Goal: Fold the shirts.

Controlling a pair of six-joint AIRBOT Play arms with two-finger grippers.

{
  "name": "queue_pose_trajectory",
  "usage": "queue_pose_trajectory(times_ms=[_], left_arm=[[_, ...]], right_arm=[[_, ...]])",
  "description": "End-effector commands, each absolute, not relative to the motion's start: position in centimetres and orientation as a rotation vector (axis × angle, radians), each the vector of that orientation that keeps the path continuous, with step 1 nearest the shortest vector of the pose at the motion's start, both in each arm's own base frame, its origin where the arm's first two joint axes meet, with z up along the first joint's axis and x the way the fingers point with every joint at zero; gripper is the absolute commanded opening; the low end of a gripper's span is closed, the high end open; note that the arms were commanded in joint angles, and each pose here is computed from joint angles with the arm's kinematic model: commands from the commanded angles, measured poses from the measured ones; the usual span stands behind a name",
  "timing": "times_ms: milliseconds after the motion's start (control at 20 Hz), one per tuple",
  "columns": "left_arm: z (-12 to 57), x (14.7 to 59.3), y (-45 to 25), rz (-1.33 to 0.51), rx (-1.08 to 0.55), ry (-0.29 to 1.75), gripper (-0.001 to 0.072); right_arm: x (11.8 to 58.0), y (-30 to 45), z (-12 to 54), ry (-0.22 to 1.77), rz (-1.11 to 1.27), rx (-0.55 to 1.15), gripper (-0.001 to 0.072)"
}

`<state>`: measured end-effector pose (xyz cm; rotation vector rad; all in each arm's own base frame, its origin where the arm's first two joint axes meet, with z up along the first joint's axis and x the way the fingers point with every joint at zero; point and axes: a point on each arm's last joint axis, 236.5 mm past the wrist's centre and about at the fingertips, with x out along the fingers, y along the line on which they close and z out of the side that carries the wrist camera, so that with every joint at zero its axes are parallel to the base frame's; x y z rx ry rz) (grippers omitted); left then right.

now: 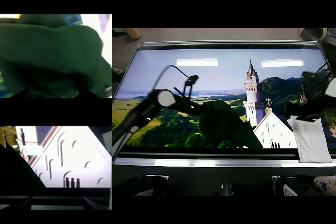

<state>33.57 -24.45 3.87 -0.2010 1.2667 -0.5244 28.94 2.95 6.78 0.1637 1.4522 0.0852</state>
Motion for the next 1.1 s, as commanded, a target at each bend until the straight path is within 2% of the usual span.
queue_pose_trajectory(times_ms=[0, 150, 350, 650, 700, 750, 850, 900, 950, 1050], left_arm=[[2.7, 31.6, -16.1, -0.406, -0.139, 1.374, 0.072], [-2.8, 27.3, -16.1, -0.387, -0.238, 1.516, 0.072], [-6.3, 27.4, -21.8, -0.436, -0.53, 1.446, 0.072], [-8.3, 29.1, -24.9, -0.45, -0.562, 1.406, 0.0709], [-8.1, 29.7, -24.8, -0.443, -0.568, 1.383, 0.0629], [-8.0, 30.2, -24.8, -0.436, -0.571, 1.365, 0.047], [-8.1, 30.9, -24.6, -0.393, -0.608, 1.352, 0.0445], [-8.2, 31.0, -24.6, -0.384, -0.616, 1.353, 0.0275], [-8.2, 31.0, -24.6, -0.384, -0.613, 1.352, 0.0151], [-8.1, 30.9, -24.6, -0.401, -0.598, 1.35, 0.0026]], right_arm=[[25.6, 6.5, 0.9, 1.601, 0.24, 0.254, 0.0701], [24.3, 7.6, -2.5, 1.627, 0.262, 0.31, 0.0701], [24.0, 7.5, -5.0, 1.614, 0.23, 0.329, 0.0704], [22.8, 7.8, -8.2, 1.714, 0.219, 0.367, 0.071], [22.8, 8.4, -8.7, 1.73, 0.242, 0.389, 0.0711], [22.9, 9.1, -9.2, 1.74, 0.263, 0.416, 0.0711], [23.4, 10.2, -10.4, 1.755, 0.271, 0.491, 0.0711], [23.7, 10.4, -11.0, 1.762, 0.264, 0.515, 0.0711], [23.8, 10.7, -11.6, 1.771, 0.259, 0.542, 0.071], [23.8, 12.3, -12.0, 1.794, 0.305, 0.618, 0.0706]])
